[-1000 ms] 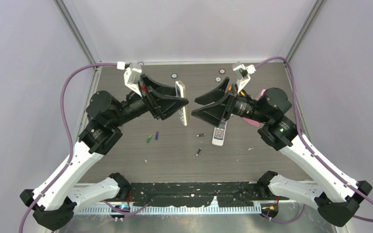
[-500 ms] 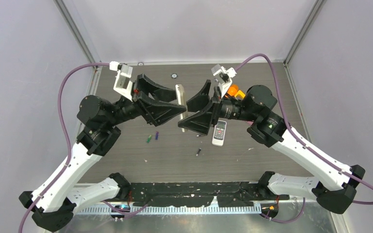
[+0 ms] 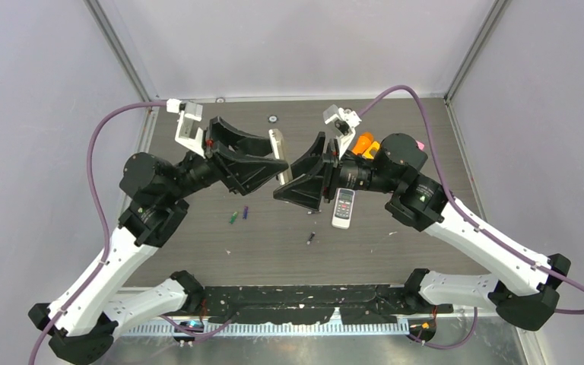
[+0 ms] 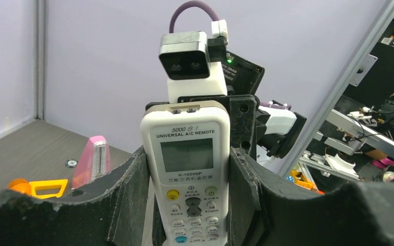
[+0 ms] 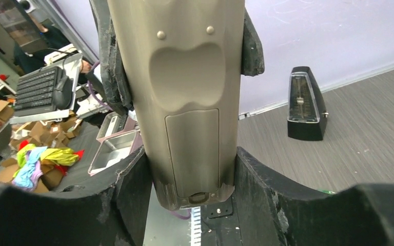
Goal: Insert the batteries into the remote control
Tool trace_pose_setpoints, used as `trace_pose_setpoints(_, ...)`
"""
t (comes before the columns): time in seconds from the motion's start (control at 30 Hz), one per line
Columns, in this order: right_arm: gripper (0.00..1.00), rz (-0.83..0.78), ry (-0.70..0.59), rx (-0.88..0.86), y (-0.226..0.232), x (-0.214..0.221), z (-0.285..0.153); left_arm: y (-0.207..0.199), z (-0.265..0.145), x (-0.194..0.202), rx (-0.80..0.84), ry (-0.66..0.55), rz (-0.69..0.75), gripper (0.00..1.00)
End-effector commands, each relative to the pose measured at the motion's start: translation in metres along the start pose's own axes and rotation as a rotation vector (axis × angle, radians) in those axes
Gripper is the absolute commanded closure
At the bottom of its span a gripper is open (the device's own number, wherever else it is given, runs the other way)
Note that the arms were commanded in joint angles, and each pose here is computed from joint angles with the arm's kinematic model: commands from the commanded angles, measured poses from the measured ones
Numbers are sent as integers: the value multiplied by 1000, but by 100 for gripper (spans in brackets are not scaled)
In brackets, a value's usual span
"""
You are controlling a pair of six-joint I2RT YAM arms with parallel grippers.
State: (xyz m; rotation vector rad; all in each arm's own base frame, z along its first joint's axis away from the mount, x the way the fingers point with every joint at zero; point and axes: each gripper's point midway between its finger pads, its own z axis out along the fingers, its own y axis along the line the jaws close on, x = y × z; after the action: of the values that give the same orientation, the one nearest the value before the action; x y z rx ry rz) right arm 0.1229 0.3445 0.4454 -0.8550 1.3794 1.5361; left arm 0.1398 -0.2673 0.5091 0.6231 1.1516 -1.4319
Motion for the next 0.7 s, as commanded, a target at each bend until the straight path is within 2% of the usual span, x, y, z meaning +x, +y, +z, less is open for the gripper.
trace_pose_setpoints(0.0,73,-68,7,145,-18,-6,-2,6,-2,-8,-42,-42,48,34)
trace_pose_setpoints(0.07,74,-118,40,214,-28,-1,-4,13,-4,-5,-87,-27,36,15)
trace_pose_setpoints(0.17,75,-245,91,336,-47,5,-10,33,-13,1,-225,2,7,4)
trace_pose_setpoints(0.3,78,-371,170,455,-67,20,-16,50,-23,13,-351,67,-42,4)
trace_pose_setpoints(0.53,82,-494,239,630,-101,31,-27,84,-59,42,-662,236,-171,12)
trace_pose_setpoints(0.67,82,-553,263,650,-107,34,-30,83,-67,62,-688,342,-252,17)
